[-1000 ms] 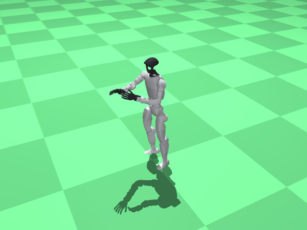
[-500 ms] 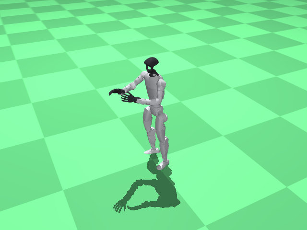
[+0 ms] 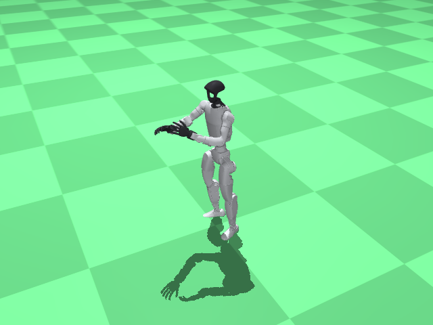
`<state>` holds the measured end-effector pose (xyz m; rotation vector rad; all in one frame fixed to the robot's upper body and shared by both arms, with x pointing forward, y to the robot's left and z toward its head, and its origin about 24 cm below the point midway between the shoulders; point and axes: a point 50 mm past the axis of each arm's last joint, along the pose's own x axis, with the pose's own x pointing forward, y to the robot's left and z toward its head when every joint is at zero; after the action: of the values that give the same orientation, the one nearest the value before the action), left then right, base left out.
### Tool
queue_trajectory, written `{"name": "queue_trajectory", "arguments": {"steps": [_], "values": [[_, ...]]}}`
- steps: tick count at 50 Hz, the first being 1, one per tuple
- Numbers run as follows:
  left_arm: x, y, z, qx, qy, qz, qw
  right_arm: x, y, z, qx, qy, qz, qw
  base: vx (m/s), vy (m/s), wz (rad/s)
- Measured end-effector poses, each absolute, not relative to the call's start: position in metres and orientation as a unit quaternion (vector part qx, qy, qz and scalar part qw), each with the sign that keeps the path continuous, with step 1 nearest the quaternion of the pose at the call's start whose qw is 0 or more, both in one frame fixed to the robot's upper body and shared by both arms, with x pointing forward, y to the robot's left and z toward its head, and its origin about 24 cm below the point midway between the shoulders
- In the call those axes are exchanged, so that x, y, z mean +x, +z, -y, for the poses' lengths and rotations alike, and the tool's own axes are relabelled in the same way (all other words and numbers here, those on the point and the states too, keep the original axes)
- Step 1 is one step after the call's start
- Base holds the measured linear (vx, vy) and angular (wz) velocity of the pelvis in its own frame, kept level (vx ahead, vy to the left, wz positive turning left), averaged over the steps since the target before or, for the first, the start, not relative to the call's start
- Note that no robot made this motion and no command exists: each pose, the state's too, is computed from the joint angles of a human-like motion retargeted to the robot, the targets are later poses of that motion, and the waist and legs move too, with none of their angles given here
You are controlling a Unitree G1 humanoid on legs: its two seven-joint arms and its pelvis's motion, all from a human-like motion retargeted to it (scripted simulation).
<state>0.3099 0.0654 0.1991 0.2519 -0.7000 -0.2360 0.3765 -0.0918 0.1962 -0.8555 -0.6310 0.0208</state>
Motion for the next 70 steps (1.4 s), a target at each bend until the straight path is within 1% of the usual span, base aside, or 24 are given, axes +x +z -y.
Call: {"name": "queue_trajectory", "arguments": {"steps": [3,8,13,15,17,21,24,25,28,33,36,38,40,42,46,49,50,53,58,60,63,65,66,70], "values": [[0.292,0.249,-0.072,0.106,-0.072,0.46,0.878,0.376,0.191,0.096,-0.424,0.017,0.297,0.856,0.0,0.0,0.0],[0.242,0.35,-0.077,0.099,0.027,0.671,0.734,0.378,0.182,0.103,-0.433,0.017,0.268,0.86,0.0,0.0,0.0],[0.202,0.384,-0.074,0.06,0.08,0.756,0.647,0.377,0.184,0.095,-0.427,0.021,0.276,0.861,0.0,0.0,0.0],[0.207,0.373,-0.071,0.049,0.067,0.741,0.667,0.376,0.186,0.091,-0.422,0.025,0.285,0.86,0.0,0.0,0.0],[0.232,0.341,-0.065,0.044,0.011,0.671,0.74,0.376,0.19,0.089,-0.418,0.023,0.292,0.86,0.0,0.0,0.0],[0.302,0.223,-0.058,0.024,-0.125,0.364,0.923,0.377,0.195,0.094,-0.379,-0.001,0.288,0.88,0.0,0.0,0.0],[0.314,0.16,-0.061,0.016,-0.147,0.223,0.964,0.376,0.196,0.098,-0.367,-0.011,0.287,0.885,0.0,0.0,0.0],[0.312,0.16,-0.064,0.007,-0.137,0.228,0.964,0.376,0.196,0.1,-0.365,-0.015,0.29,0.885,0.0,0.0,0.0],[0.294,0.221,-0.068,-0.015,-0.126,0.369,0.921,0.377,0.189,0.108,-0.374,-0.015,0.274,0.886,0.0,0.0,0.0],[0.231,0.338,-0.068,-0.019,-0.075,0.639,0.765,0.38,0.18,0.113,-0.403,-0.001,0.245,0.882,0.0,0.0,0.0],[0.191,0.374,-0.07,-0.054,-0.017,0.735,0.676,0.379,0.183,0.11,-0.39,-0.008,0.253,0.885,0.0,0.0,0.0],[0.181,0.381,-0.072,-0.07,0.014,0.756,0.651,0.378,0.187,0.11,-0.379,-0.017,0.265,0.886,0.0,0.0,0.0],[0.187,0.367,-0.065,-0.07,0.013,0.742,0.667,0.377,0.191,0.103,-0.376,-0.013,0.281,0.883,0.0,0.0,0.0],[0.216,0.335,-0.061,-0.023,-0.009,0.686,0.727,0.376,0.196,0.102,-0.379,-0.015,0.299,0.876,0.0,0.0,0.0],[0.291,0.225,-0.049,0.096,-0.133,0.422,0.892,0.376,0.2,0.099,-0.351,-0.022,0.302,0.886,0.0,0.0,0.0],[0.309,0.156,-0.053,0.104,-0.182,0.257,0.944,0.375,0.204,0.097,-0.336,-0.022,0.305,0.891,0.0,0.0,0.0],[0.307,0.151,-0.057,0.091,-0.169,0.249,0.949,0.374,0.205,0.097,-0.332,-0.023,0.31,0.891,0.0,0.0,0.0],[0.29,0.207,-0.062,0.037,-0.138,0.373,0.917,0.373,0.2,0.098,-0.338,-0.011,0.304,0.891,0.0,0.0,0.0],[0.233,0.33,-0.063,0.019,-0.075,0.642,0.763,0.377,0.187,0.098,-0.374,0.012,0.271,0.887,0.0,0.0,0.0],[0.206,0.359,-0.06,-0.005,-0.039,0.714,0.699,0.377,0.185,0.096,-0.381,0.019,0.268,0.885,0.0,0.0,0.0],[0.182,0.379,-0.064,-0.068,0.005,0.756,0.651,0.376,0.189,0.095,-0.36,0.006,0.275,0.892,0.0,0.0,0.0],[0.183,0.373,-0.062,-0.1,0.006,0.745,0.659,0.375,0.193,0.092,-0.353,0.003,0.285,0.891,0.0,0.0,0.0],[0.194,0.36,-0.055,-0.095,-0.014,0.718,0.69,0.376,0.194,0.09,-0.355,0.007,0.289,0.889,0.0,0.0,0.0],[0.268,0.267,-0.044,-0.011,-0.107,0.492,0.864,0.376,0.201,0.091,-0.339,-0.01,0.299,0.892,0.0,0.0,0.0]]}}
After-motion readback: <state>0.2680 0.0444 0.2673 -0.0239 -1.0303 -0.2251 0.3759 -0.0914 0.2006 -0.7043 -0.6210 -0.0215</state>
